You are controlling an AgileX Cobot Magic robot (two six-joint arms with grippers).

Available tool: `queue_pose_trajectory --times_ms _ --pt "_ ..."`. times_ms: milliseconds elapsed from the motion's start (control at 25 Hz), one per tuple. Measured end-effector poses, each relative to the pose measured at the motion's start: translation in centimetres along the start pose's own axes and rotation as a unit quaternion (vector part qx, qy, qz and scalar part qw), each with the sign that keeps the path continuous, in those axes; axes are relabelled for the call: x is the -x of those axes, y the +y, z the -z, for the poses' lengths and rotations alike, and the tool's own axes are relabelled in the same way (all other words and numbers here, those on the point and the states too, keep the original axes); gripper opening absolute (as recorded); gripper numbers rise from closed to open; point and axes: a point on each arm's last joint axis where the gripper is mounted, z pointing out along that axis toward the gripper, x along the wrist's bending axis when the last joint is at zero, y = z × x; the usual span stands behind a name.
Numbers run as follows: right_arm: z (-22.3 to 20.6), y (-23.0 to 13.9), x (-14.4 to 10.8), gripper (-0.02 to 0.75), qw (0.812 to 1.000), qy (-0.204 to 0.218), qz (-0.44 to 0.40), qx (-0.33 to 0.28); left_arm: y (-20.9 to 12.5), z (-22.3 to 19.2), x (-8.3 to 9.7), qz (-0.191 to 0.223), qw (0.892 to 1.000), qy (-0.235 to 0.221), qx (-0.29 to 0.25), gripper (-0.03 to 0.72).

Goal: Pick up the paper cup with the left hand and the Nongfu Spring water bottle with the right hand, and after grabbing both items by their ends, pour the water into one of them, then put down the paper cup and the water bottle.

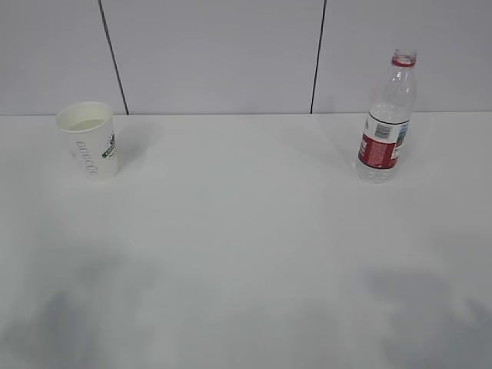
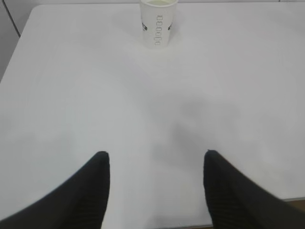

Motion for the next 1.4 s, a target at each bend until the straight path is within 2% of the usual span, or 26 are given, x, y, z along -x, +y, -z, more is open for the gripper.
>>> queue_pose_trajectory --times_ms 880,1200,1400 --pt "-0.07 -0.15 0.03 0.585 1.0 -0.002 0.0 -0.002 0.0 0.0 0.0 0.0 1.0 0.0 0.0 0.453" --pt "-0.07 -0.15 0.03 0.586 1.0 -0.002 0.0 -0.002 0.0 0.0 0.0 0.0 1.0 0.0 0.0 0.509" --pt "-0.07 -0.15 0.03 0.586 1.0 -0.002 0.0 -0.002 0.0 0.0 0.0 0.0 1.0 0.0 0.0 0.517"
